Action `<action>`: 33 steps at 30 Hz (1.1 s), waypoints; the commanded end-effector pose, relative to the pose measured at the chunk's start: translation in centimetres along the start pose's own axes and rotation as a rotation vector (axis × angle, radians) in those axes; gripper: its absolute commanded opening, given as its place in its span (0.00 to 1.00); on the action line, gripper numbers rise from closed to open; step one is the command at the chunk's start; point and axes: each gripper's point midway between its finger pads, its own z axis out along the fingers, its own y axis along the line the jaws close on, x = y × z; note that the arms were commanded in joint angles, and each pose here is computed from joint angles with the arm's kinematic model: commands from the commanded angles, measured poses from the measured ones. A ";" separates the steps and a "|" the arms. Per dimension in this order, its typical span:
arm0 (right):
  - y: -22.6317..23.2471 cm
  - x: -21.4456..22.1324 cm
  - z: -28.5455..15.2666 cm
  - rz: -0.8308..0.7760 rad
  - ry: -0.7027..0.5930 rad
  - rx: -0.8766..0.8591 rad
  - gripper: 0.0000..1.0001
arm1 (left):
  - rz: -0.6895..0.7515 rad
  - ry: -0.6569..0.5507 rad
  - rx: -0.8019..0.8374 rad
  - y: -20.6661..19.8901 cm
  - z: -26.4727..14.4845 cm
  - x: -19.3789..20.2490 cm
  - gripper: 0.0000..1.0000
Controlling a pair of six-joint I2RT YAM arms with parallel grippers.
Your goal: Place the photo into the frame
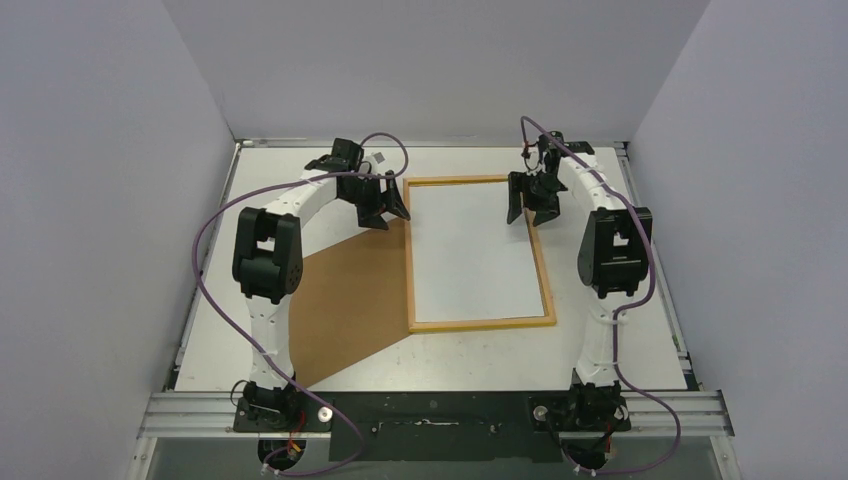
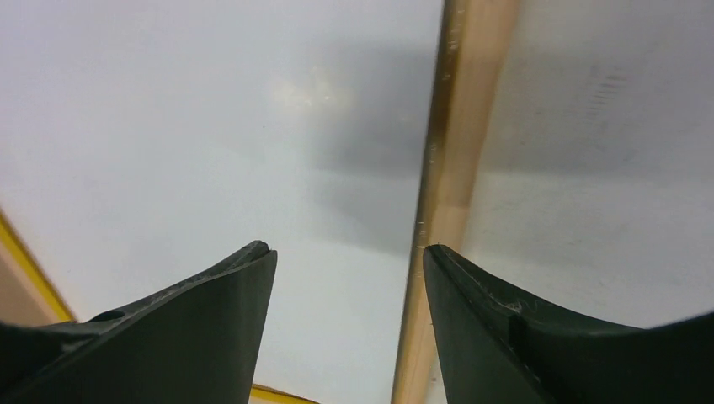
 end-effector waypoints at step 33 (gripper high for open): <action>7.2 5.9 -8.2 0.252 -0.499 0.029 0.74 | 0.032 0.143 0.042 -2.2 3.9 5.2 0.46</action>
